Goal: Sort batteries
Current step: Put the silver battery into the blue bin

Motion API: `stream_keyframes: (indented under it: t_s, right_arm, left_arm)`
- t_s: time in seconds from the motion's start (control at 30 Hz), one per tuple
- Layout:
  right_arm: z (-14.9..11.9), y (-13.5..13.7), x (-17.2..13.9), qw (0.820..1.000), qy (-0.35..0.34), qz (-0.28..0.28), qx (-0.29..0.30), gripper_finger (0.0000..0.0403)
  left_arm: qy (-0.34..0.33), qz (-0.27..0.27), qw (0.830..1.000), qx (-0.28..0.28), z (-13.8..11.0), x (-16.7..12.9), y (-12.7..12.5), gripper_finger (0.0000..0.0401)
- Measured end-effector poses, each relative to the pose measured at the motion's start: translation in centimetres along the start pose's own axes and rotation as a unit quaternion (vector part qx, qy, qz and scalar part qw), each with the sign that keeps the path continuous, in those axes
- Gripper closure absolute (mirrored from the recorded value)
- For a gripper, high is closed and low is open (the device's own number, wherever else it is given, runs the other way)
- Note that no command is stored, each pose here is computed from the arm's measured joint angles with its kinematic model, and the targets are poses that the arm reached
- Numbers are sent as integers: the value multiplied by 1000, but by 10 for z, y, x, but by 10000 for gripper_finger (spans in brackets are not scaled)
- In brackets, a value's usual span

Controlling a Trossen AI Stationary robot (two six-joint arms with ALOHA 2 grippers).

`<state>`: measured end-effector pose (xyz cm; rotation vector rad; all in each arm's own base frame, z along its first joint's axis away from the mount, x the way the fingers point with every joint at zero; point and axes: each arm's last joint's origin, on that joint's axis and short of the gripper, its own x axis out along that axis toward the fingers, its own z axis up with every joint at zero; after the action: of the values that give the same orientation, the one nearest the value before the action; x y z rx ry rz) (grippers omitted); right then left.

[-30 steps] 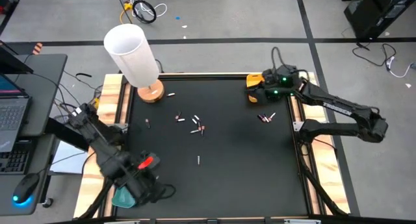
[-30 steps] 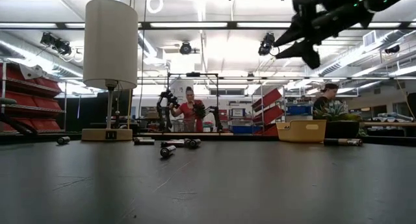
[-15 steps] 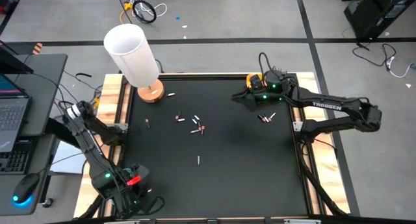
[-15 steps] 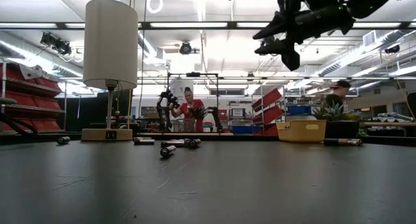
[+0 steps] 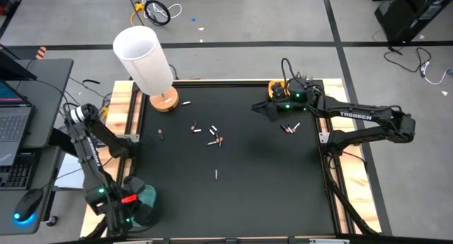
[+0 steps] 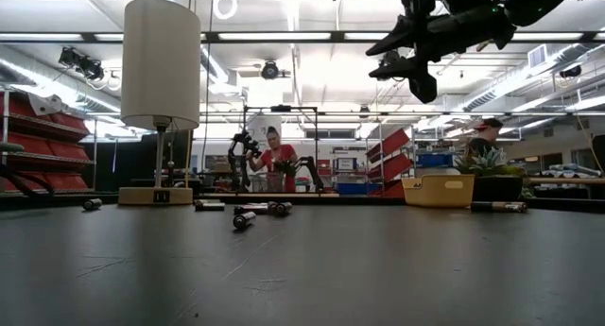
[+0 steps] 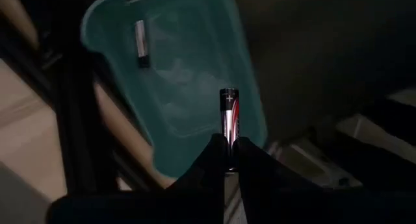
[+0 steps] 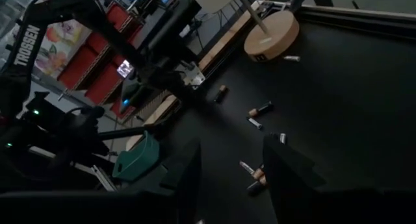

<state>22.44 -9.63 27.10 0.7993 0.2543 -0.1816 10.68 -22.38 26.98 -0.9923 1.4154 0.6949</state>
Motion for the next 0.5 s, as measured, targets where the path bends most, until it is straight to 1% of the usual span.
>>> stream_keyframes:
  t_s: [0.13,0.33,0.4,0.5]
  right_arm:
    - [0,0,0,1000,-4,-4,1,253]
    - [0,1,0,1000,-6,-2,7,253]
    - [1,1,0,1000,-8,1,9,253]
    - [2,2,0,1000,-13,4,10,253]
  left_arm:
    - [14,17,1000,-8,4,12,8,370]
    - [-5,51,999,-10,12,31,19,370]
    - [-10,54,998,-10,14,39,21,366]
    - [-6,44,999,-8,16,53,24,363]
